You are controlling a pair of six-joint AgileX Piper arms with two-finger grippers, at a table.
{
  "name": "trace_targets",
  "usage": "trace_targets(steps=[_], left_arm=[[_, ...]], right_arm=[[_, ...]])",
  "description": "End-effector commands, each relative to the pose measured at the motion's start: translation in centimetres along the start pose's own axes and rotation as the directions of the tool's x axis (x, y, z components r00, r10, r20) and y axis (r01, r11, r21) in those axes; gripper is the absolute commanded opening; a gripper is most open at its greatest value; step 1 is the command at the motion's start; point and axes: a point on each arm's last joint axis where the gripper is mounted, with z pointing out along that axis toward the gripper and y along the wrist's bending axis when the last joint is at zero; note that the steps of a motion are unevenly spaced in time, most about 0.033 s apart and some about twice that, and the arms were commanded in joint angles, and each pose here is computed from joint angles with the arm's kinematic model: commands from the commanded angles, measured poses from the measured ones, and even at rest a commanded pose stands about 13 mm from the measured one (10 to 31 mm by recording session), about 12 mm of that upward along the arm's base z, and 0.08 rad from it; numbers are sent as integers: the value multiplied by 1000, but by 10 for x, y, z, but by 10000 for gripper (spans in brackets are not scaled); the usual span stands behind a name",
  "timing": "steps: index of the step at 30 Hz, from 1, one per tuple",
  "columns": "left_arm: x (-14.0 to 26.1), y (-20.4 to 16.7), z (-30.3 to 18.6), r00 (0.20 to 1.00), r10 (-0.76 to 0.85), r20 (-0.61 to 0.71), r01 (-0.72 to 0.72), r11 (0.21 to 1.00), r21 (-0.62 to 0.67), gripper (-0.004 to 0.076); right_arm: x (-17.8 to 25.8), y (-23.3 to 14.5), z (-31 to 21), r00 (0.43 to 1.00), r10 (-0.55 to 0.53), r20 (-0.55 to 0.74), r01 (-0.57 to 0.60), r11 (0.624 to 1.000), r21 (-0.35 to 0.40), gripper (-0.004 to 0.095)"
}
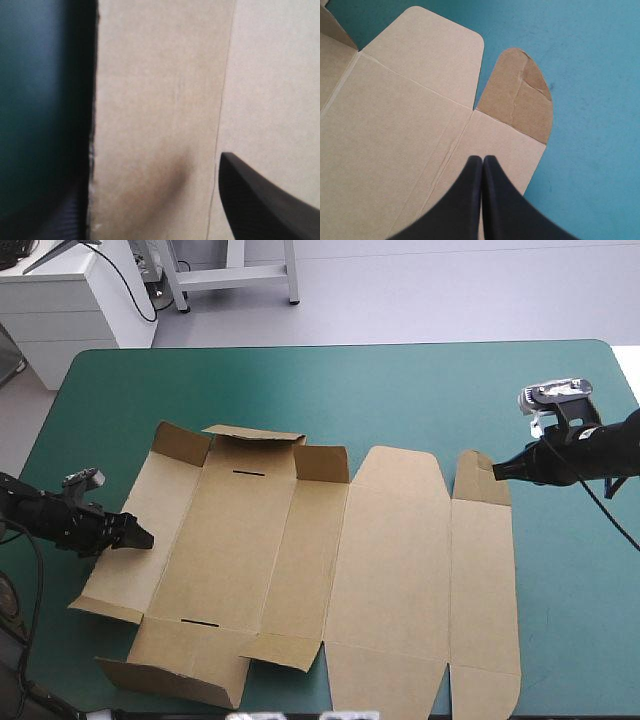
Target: Fold the box
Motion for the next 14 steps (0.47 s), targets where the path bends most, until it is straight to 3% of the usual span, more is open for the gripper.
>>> trace_targets(steps=[1, 14], left_arm=[[10, -13, 0, 997, 7, -80, 1, 996, 95, 477], [11, -13, 0, 995, -39, -89, 46, 995, 85, 472]], right_arm=[[-8, 3, -15, 996, -9, 92, 8, 1000, 13, -20], [-8, 3, -15, 995, -12, 95, 10, 1000, 17, -20]])
